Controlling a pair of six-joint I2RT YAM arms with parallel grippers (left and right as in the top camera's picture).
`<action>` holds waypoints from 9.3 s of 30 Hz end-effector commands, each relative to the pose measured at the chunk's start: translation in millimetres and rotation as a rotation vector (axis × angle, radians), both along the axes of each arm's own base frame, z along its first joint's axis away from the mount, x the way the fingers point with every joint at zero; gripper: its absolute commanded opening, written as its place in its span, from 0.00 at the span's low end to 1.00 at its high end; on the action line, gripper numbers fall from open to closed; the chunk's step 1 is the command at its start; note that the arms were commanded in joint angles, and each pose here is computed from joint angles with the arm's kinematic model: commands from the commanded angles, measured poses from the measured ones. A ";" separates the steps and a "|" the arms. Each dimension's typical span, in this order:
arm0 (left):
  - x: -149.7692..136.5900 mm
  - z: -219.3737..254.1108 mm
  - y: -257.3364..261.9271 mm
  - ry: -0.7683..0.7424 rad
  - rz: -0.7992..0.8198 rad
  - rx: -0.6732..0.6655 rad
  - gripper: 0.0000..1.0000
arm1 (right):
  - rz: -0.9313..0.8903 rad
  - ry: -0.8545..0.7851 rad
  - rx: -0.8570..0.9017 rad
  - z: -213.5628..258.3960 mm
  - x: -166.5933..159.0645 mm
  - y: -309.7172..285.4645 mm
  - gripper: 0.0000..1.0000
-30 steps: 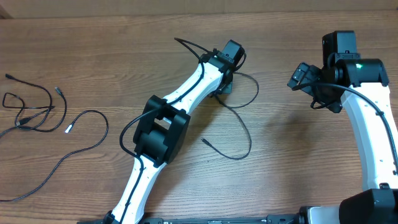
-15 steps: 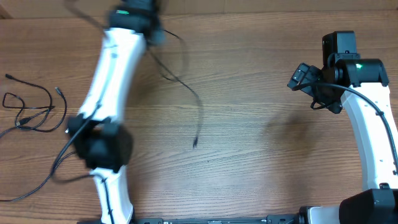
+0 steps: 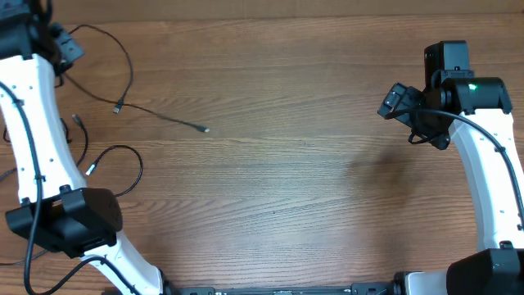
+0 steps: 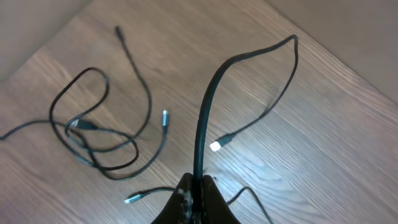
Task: Untangle cables
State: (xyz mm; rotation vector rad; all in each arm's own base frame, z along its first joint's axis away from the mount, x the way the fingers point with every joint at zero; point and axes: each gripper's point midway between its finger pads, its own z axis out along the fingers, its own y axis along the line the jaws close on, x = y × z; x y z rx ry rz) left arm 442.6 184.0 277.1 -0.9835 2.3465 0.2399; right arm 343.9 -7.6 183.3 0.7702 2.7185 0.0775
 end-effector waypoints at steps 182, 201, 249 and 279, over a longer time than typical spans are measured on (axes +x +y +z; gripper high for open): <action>-201.7 -67.0 -221.5 -1.009 -0.934 0.629 1.00 | 0.106 -0.004 0.059 -0.8 0.6 14.2 1.00; -197.4 -121.1 -203.0 -0.783 -0.890 0.532 1.00 | 0.106 -0.004 0.059 -0.8 0.6 14.2 1.00; -198.8 -118.5 -215.4 -0.832 -0.923 0.455 1.00 | 0.106 -0.004 0.059 -0.8 0.6 14.2 1.00; -199.5 -118.7 -220.6 -0.837 -0.943 0.447 1.00 | 0.106 -0.004 0.059 -0.8 0.6 14.1 1.00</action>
